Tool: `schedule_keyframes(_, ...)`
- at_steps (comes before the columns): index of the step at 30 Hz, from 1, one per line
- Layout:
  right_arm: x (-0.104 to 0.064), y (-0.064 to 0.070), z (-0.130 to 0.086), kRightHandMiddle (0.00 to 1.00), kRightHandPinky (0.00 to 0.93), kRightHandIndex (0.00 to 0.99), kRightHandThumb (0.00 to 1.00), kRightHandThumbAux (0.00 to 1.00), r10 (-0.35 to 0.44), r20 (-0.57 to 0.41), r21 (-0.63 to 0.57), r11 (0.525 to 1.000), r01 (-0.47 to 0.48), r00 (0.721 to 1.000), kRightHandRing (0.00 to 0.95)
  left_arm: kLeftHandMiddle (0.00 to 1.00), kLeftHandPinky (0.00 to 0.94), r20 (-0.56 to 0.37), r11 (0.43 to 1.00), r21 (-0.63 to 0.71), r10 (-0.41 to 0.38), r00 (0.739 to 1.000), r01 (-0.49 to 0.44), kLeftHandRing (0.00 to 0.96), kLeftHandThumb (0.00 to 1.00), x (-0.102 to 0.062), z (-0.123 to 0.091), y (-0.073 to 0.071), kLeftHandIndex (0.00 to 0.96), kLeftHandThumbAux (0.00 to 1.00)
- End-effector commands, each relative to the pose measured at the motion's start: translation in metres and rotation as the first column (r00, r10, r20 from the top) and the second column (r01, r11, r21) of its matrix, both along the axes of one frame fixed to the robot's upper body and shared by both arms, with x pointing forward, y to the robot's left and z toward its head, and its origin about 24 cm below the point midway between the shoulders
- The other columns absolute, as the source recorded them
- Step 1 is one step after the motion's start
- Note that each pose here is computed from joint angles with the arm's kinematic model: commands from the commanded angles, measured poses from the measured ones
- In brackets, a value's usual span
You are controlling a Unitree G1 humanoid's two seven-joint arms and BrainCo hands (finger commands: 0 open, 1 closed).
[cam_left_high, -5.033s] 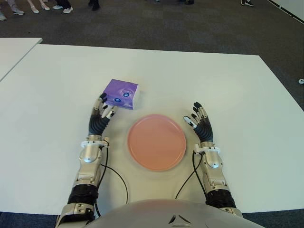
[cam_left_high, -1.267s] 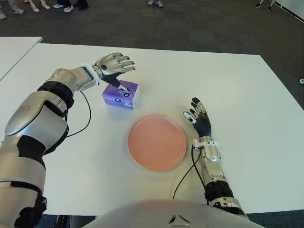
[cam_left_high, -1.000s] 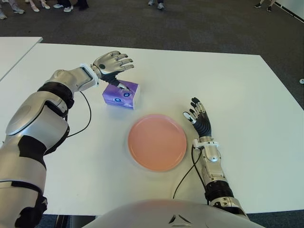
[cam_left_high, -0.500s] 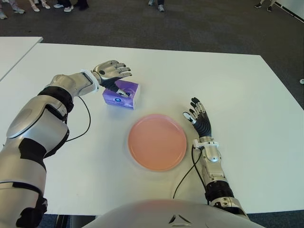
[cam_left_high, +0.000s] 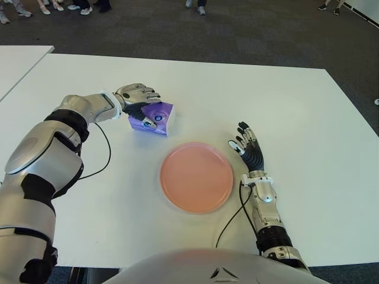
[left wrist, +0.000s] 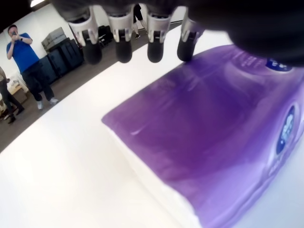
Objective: Put the tissue paper into the plate.
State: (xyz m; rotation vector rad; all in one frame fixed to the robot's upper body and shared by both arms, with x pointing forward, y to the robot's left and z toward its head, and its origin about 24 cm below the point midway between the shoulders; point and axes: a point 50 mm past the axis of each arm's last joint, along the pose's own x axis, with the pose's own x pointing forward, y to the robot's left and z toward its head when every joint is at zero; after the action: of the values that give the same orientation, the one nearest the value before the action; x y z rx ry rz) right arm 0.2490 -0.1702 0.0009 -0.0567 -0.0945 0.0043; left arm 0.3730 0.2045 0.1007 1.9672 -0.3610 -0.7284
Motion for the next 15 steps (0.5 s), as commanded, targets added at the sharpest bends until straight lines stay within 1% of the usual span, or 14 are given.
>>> schedule_keyframes(1, -0.0118, -0.0025, -0.0191, 0.000, 0.000, 0.000, 0.000, 0.590, -0.013, -0.104, 0.010, 1.000, 0.014, 0.995, 0.000, 0.000, 0.000, -0.085, 1.000, 0.024, 0.017, 0.996, -0.016, 0.000, 0.325, -0.0059, -0.0095, 0.0042, 0.000, 0.062)
schedule_keyframes(8, -0.0116, -0.0031, -0.0190, 0.000, 0.000, 0.000, 0.000, 0.590, -0.008, -0.107, 0.002, 1.000, 0.009, 0.994, 0.000, 0.000, 0.000, -0.128, 0.999, 0.037, 0.025, 0.991, -0.021, 0.000, 0.341, -0.0074, -0.0109, 0.0035, 0.000, 0.063)
schedule_keyframes(15, -0.0126, -0.0032, -0.0191, 0.000, 0.000, 0.000, 0.000, 0.601, -0.007, -0.110, 0.010, 1.000, 0.008, 0.994, 0.000, 0.000, 0.000, -0.117, 0.998, 0.055, 0.026, 0.993, -0.019, 0.000, 0.341, -0.0076, -0.0127, 0.0032, 0.000, 0.059)
